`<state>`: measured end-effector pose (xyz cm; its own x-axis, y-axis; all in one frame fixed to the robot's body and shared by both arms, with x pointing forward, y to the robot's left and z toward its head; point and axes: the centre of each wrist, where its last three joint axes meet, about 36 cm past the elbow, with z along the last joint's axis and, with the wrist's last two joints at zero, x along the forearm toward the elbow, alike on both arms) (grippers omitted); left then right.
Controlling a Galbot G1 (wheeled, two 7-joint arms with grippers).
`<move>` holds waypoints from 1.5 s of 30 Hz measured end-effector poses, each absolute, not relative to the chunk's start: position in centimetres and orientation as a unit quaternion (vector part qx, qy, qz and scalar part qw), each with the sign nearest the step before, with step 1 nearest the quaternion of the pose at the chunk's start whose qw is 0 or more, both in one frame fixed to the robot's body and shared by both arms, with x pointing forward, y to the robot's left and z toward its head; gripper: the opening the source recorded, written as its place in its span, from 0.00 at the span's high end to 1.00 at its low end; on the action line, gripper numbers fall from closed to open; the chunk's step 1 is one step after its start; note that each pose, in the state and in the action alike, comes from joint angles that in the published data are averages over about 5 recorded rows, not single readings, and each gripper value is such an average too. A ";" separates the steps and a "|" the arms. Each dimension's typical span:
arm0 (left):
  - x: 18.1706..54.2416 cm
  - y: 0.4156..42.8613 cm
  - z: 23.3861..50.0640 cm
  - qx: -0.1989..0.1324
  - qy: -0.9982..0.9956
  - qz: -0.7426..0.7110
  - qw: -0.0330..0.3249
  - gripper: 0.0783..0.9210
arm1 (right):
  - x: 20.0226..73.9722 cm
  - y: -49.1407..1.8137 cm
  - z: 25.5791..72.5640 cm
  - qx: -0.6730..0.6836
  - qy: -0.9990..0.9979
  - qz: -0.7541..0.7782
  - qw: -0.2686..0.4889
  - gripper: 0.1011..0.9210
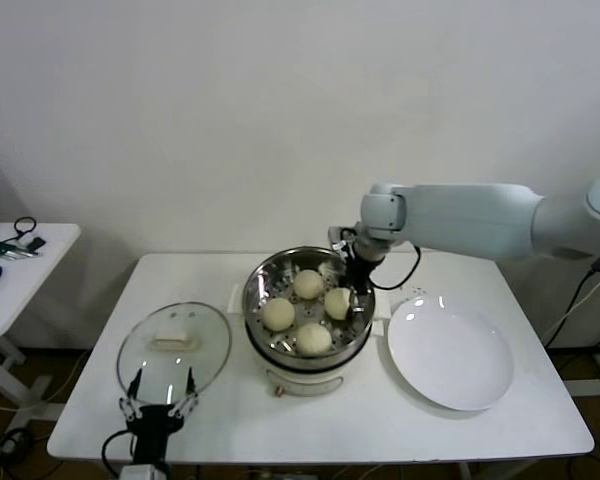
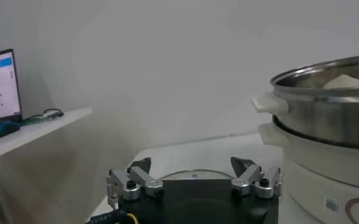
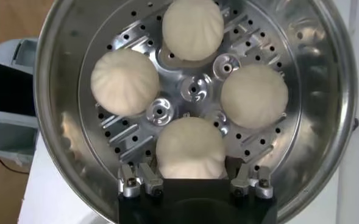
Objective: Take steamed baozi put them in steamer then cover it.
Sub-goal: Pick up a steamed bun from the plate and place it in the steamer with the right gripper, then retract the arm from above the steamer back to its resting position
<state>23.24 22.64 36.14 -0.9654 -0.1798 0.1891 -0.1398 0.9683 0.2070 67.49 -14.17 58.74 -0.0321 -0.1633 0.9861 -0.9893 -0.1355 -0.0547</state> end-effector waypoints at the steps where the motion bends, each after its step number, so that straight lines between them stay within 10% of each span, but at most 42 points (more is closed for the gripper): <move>1: 23.3 22.6 36.1 0.080 -0.987 -0.096 0.103 0.12 | 67.5 -14.1 58.6 0.562 -0.512 0.503 0.411 0.23; 30: 23.9 22.6 36.4 0.082 -0.987 -0.101 0.093 0.12 | 67.7 -19.8 65.1 0.577 -0.586 0.478 0.310 0.12; 45: 24.7 23.2 37.2 0.082 -0.987 -0.113 0.075 0.12 | 62.8 -29.6 58.7 0.511 -0.778 0.340 0.134 0.12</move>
